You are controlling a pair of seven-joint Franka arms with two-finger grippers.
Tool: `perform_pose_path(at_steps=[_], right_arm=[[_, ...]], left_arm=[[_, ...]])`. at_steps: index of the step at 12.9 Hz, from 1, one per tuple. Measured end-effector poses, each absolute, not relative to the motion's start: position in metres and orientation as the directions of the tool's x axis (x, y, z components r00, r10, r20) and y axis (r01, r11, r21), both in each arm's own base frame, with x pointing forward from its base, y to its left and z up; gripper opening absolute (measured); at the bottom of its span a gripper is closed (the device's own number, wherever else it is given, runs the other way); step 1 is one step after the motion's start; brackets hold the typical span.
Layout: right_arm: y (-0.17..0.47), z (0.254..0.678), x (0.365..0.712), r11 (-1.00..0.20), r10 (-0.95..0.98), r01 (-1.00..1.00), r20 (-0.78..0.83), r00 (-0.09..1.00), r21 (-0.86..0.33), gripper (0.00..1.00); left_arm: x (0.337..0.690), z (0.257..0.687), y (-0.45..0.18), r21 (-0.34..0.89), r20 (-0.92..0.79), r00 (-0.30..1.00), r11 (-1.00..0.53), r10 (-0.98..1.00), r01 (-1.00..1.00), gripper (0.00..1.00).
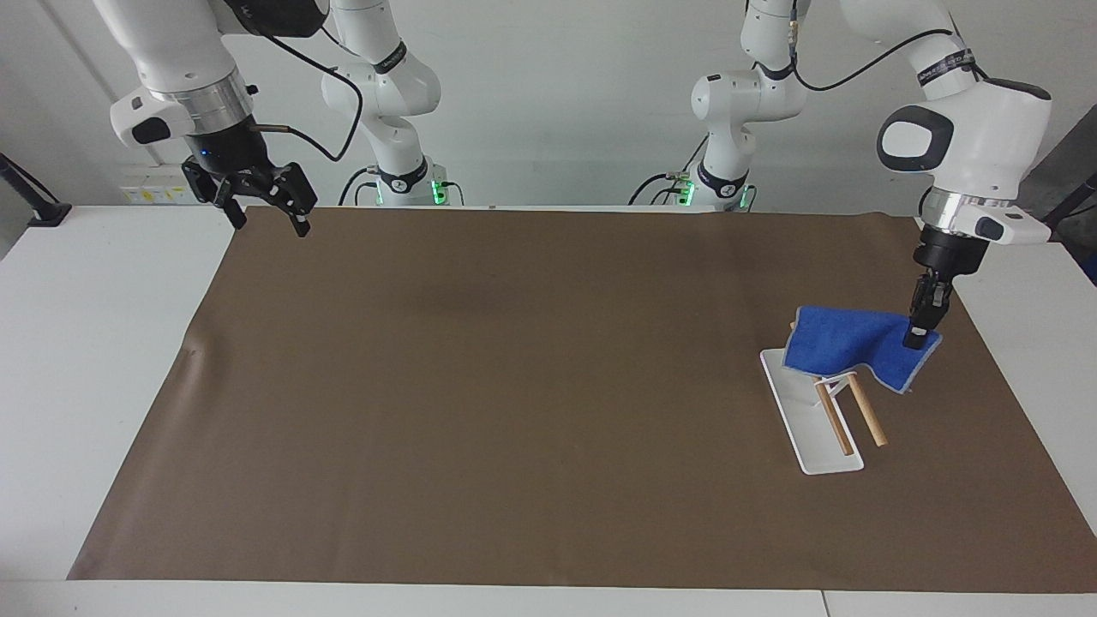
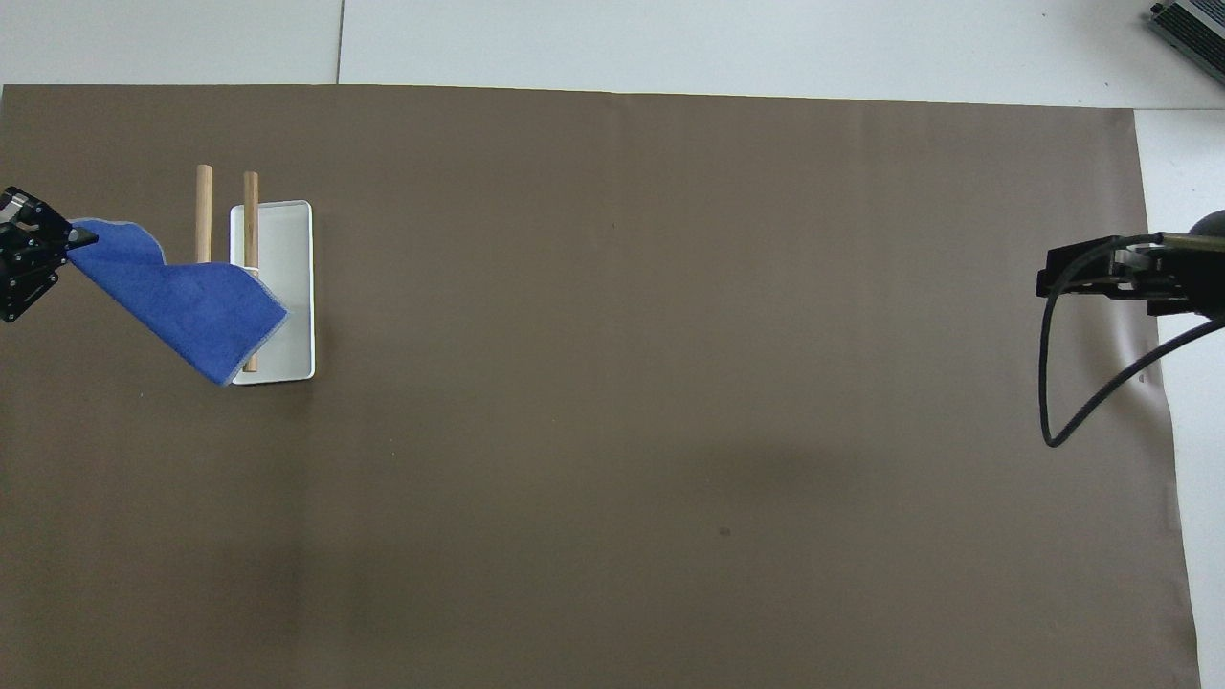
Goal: Right arm passes towel to left arm to hang
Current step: 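Move the towel over the dowels while the right gripper withdraws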
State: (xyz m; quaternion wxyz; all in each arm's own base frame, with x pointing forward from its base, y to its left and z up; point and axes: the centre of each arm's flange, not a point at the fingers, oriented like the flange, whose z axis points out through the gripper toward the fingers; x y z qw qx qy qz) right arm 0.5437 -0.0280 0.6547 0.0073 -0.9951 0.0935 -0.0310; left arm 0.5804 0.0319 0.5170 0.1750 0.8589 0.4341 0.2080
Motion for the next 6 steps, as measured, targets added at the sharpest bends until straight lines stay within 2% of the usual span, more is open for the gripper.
perform_pose_path(at_steps=[3,6], right_arm=[[-0.037,0.656,0.536,-0.980,-0.198,-0.197,0.035,0.980,-0.019,1.00],[-0.040,0.644,0.536,-0.980,-0.200,-0.200,0.011,0.980,-0.020,1.00]], left_arm=[[0.594,0.528,0.004,0.504,0.209,0.550,-0.571,0.808,0.648,0.02],[0.614,0.517,0.004,0.510,0.217,0.543,-0.569,0.811,0.645,0.02]])
